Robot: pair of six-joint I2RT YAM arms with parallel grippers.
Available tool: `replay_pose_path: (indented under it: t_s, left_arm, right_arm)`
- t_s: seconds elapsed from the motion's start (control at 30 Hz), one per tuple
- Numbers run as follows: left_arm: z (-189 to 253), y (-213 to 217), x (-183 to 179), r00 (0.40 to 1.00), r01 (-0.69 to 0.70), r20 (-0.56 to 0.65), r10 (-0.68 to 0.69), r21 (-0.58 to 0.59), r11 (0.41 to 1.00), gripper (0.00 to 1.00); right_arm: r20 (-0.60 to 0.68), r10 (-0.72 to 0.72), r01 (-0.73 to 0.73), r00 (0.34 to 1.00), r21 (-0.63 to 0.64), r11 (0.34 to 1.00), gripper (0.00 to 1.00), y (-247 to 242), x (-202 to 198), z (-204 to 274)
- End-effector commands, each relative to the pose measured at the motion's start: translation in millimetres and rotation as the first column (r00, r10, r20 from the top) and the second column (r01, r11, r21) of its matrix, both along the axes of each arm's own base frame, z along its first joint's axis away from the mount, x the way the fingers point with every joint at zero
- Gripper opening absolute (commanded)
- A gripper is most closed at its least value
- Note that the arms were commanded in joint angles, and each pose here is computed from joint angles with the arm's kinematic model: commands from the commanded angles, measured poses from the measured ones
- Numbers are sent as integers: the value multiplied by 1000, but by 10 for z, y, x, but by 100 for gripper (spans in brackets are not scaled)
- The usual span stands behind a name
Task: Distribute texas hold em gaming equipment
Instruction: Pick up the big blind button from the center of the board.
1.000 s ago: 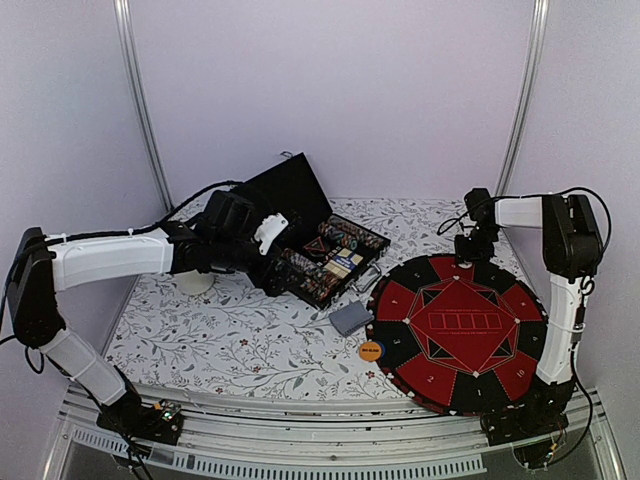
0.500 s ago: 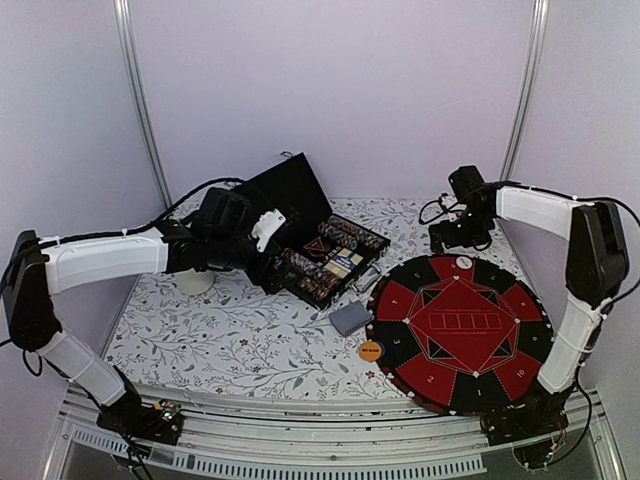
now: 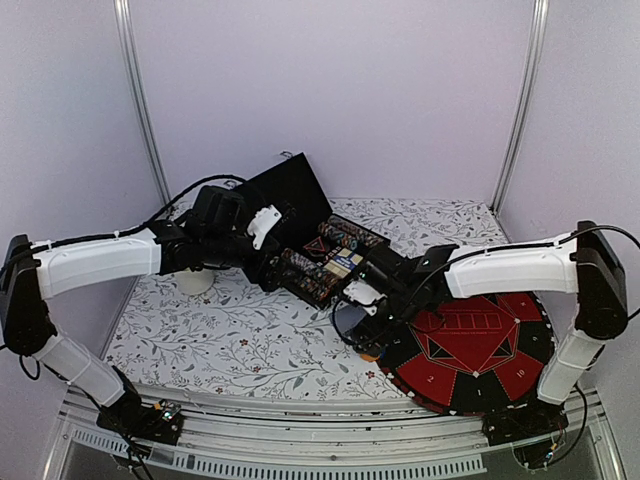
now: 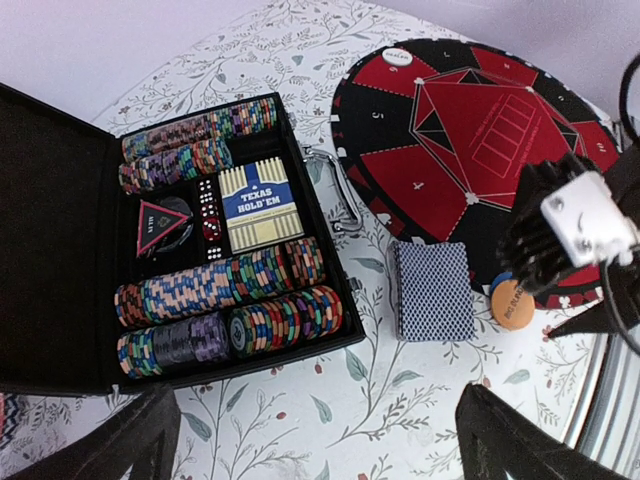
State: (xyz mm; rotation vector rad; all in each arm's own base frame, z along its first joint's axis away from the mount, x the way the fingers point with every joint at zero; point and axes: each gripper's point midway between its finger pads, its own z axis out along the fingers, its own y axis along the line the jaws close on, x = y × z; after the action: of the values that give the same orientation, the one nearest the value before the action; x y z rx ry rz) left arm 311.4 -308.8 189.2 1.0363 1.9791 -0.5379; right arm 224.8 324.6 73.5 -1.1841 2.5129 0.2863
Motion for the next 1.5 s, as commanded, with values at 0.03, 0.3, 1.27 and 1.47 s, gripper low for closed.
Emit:
replay_pose_path:
  t_s: [0.03,0.3,1.27,1.47]
  left_arm:
    - [43,37,-25,1000,-6,0,6,-17,1000,98]
    - [14,37,-21,1000,-8,-7,8,-15,1000,98]
    - [-14,36,-24,1000,3,-3,-3,-2,1000,98]
    - [-18,39,-29,1000,5,-2,-5,-3,1000,98]
  right_arm:
    - [5,-4,4,1000,-85,996,91,29,-14,-281]
    - [25,42,-37,999,-175,984,80,15,-73,-486]
    - [77,41,-27,996,-170,985,34,94,-38,-213]
    - [75,27,-20,997,-93,995,31,119,-2,-66]
